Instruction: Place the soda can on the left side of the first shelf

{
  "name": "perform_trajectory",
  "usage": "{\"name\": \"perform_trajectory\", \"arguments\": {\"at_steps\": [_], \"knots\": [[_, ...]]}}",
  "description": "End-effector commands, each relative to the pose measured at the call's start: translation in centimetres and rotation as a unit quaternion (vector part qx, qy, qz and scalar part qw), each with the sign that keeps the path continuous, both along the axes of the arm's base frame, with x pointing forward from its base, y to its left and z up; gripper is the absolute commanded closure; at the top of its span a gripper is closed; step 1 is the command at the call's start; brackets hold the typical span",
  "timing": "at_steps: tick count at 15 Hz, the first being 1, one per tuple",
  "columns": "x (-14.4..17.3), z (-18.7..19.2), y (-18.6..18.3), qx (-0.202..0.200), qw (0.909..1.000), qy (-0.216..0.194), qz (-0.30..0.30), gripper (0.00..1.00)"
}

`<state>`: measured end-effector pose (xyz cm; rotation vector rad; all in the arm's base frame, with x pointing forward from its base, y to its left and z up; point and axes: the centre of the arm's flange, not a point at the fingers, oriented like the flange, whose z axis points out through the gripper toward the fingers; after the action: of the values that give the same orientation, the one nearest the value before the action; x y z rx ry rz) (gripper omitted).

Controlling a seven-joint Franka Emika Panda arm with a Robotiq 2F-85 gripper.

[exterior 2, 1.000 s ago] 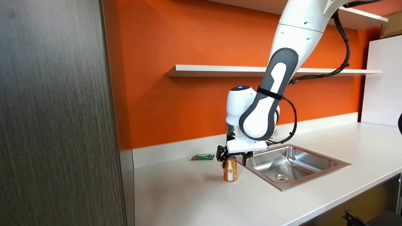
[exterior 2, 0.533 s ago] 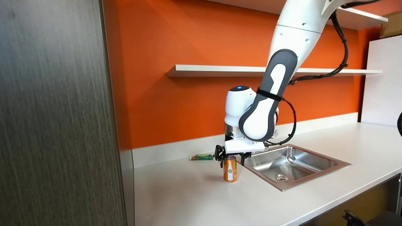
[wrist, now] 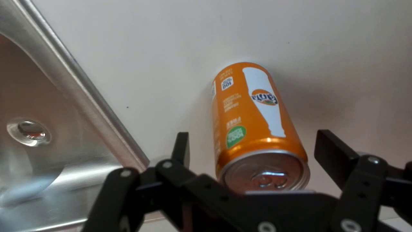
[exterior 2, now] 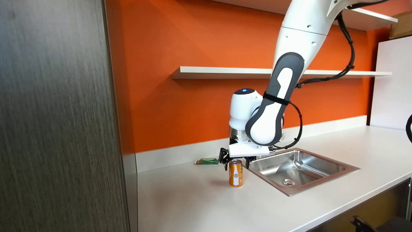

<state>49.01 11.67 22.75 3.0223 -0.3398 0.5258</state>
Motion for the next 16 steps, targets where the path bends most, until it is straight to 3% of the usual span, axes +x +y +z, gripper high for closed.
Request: {"name": "perform_trajectory", "arguments": {"at_steps": [1,2,3,5,9,16], "knots": [[0.2,-0.4,0.5,-0.003,0.9999,-0.012,-0.007,0.00],[0.2,-0.5,0.5,-0.003,0.9999,-0.013,-0.008,0.06],[0.3,-0.5,0.5,-0.003,0.9999,-0.014,-0.008,0.28],[0.3,-0.6,0.5,-0.004,0.9999,-0.014,-0.009,0.33],[0.5,-0.9,0.5,-0.003,0.9998,-0.015,-0.011,0.62],[0.6,1.7,0.0,-0.017,0.9997,0.004,-0.018,0.62]]}}
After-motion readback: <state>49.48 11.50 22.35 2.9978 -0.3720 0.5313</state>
